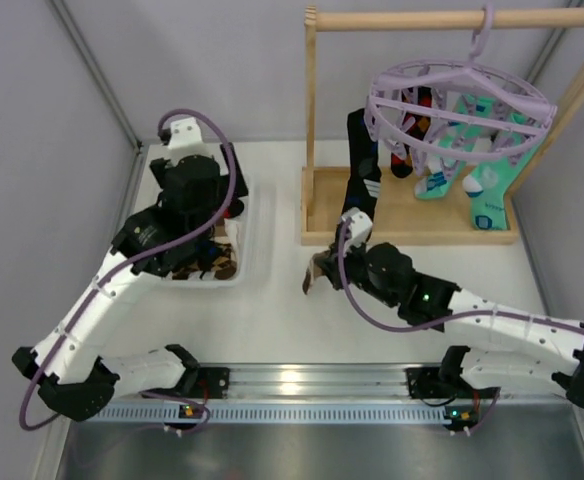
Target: Remove the socks clipped to the hanger
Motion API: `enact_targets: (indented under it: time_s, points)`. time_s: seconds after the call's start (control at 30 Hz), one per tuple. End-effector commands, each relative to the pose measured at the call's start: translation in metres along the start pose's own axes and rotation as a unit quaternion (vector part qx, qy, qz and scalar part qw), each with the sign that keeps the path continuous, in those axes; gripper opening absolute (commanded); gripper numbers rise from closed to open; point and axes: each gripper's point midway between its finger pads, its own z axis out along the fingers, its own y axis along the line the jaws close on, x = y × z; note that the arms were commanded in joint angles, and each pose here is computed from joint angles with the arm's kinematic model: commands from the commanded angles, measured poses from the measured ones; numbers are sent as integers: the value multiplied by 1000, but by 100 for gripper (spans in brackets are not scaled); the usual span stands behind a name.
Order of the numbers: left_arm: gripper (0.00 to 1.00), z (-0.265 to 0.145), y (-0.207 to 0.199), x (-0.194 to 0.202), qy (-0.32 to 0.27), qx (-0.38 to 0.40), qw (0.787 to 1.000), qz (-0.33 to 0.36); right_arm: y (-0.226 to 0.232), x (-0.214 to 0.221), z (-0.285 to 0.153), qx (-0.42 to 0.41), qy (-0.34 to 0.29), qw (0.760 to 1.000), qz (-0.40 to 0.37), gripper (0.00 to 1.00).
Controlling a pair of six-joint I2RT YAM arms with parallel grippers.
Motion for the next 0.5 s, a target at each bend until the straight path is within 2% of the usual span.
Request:
enact_targets:
  time_s: [0.0, 0.07, 0.1, 0.17, 0.2, 0.33, 0.37, 0.4, 0.43, 0.47]
  points:
    - [98, -5, 49, 20, 44, -53, 998, -2, 54, -78, 28, -100, -69, 992, -20, 0]
    - [98, -16, 83, 17, 34, -88, 995, -19, 68, -70, 61, -114, -37, 992, -40, 0]
    - [98, -20, 95, 15, 27, -101, 994, -24, 86, -101, 68, -138, -57, 988, -42, 0]
    - [98, -26, 120, 20, 22, -138, 990, -22, 100, -79, 105, -158, -7, 986, -60, 0]
    - [98, -34, 129, 19, 14, -145, 989, -26, 118, -108, 112, -182, -26, 981, -64, 0]
    - [98, -50, 153, 29, -1, -173, 984, -43, 129, -104, 175, -170, 7, 981, -98, 0]
    - [98, -53, 156, 32, -6, -175, 983, -53, 124, -73, 205, -157, 39, 980, -114, 1]
    - [98, -55, 162, 40, -7, -184, 981, -55, 129, -91, 216, -161, 27, 979, -118, 3]
    - [98, -63, 170, 39, -21, -192, 979, -65, 131, -88, 239, -159, 30, 979, -121, 17]
    - [98, -66, 175, 41, -26, -199, 978, -66, 128, -84, 249, -154, 38, 980, -120, 35]
